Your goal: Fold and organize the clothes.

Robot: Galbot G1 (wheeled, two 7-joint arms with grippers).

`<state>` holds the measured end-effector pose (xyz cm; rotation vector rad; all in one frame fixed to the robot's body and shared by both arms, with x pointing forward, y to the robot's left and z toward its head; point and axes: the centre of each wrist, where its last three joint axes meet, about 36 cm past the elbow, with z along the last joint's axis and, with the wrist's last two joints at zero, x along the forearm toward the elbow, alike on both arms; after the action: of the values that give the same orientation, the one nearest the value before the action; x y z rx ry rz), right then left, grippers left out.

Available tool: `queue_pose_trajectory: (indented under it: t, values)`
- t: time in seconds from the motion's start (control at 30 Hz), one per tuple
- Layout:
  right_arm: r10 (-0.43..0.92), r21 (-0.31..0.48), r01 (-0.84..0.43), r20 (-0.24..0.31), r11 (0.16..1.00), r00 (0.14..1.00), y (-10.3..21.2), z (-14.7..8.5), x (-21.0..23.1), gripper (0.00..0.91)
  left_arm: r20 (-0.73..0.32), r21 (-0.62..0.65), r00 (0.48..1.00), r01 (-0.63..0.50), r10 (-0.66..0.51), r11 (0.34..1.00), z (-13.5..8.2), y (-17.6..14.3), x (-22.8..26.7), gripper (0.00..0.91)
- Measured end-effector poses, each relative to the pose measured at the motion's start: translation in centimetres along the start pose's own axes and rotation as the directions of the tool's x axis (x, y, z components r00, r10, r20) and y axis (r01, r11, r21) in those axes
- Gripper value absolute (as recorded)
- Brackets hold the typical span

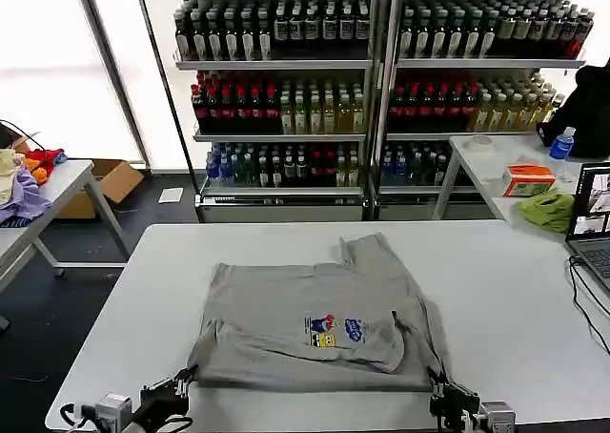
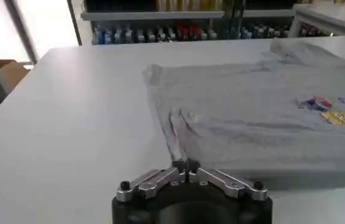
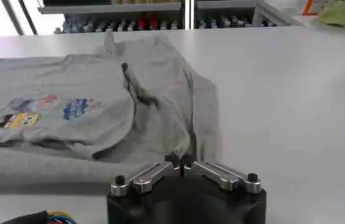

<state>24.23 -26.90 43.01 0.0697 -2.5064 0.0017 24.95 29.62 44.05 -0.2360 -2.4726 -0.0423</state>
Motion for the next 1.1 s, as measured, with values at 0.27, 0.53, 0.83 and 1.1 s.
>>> queue_pose_trajectory:
  t: [0.27, 0.53, 0.83, 1.1]
  values:
    - [0.015, 0.002, -0.015, 0.010, 1.000, 1.000, -0.6, -0.7, 1.1, 0.907, -0.006, -0.025, 1.000, 0.010, -0.010, 1.000, 0.1, -0.7, 2.1, 0.907]
    - [0.005, 0.015, -0.007, 0.086, 1.000, 0.996, -2.7, -3.3, 1.5, 0.907, 0.013, -0.066, 0.999, 0.044, -0.043, 0.997, -1.2, 0.3, 3.5, 0.907]
    - [-0.119, 0.079, 0.106, 0.193, 0.991, 0.974, -5.9, -9.1, -3.4, 0.907, 0.101, -0.107, 0.993, 0.064, -0.053, 0.992, -4.8, 3.9, 2.6, 0.907]
    - [-0.217, 0.097, 0.200, 0.207, 0.975, 0.954, -7.2, -14.5, -13.0, 0.907, 0.134, -0.155, 0.990, -0.022, 0.043, 0.988, -8.4, 7.5, -2.0, 0.907]
